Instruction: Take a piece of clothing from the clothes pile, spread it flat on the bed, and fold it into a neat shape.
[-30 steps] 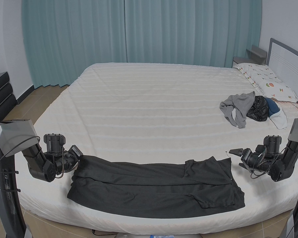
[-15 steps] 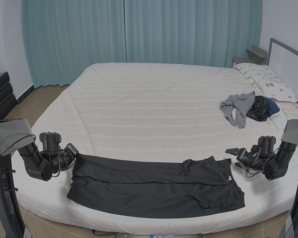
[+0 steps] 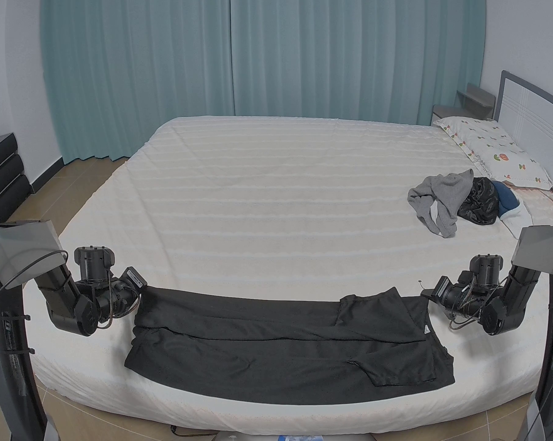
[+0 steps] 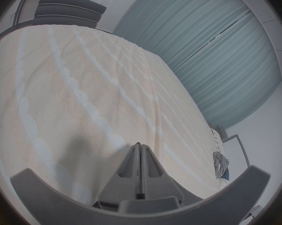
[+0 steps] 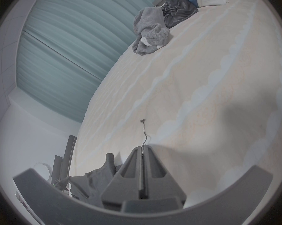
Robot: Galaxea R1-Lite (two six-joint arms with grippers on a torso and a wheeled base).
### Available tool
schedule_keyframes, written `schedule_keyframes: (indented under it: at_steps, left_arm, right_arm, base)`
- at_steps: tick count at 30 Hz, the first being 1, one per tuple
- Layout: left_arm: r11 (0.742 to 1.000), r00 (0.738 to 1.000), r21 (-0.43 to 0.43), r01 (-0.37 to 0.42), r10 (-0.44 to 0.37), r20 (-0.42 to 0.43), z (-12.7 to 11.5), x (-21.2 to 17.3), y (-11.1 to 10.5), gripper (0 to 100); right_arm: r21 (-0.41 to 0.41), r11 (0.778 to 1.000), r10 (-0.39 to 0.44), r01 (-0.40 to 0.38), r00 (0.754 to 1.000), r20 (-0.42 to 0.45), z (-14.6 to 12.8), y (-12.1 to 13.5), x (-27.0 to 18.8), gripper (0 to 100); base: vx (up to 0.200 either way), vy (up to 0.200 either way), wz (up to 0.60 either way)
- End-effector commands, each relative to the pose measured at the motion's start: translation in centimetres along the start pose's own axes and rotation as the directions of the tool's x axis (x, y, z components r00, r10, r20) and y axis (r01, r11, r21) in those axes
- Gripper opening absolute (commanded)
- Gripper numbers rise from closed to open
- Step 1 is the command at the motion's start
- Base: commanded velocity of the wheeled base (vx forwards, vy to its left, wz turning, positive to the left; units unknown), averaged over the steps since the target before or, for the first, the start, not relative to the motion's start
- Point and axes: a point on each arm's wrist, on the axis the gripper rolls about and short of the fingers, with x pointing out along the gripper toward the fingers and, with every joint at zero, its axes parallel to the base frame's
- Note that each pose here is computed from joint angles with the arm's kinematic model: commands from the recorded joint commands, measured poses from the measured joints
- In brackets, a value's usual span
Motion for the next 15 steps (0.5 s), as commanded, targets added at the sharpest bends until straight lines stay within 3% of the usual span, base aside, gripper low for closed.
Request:
schedule_keyframes:
  at_steps: [1,6,15]
  left_arm:
    - [1.000,1.000,-0.002,-0.002,0.002,-0.001,-0.02,0.11,0.13,0]
    - [1.000,1.000,-0.003,-0.007,0.007,-0.004,-0.10,0.35,0.34,0]
    - [1.000,1.000,-0.004,-0.006,0.006,-0.008,-0.14,0.28,0.28,0]
  right_arm:
    - [0.016,1.000,0.002,-0.002,1.000,0.011,0.29,-0.12,0.26,0]
    - [0.041,0.999,-0.005,0.003,0.999,0.054,0.79,0.01,0.52,0]
    - [0.043,0.999,-0.011,0.009,0.999,0.047,0.50,-0.16,0.51,0]
  base:
    - [0.000,0.000,0.00]
    - [0.000,0.000,0.00]
    - [0.000,0.000,0.00]
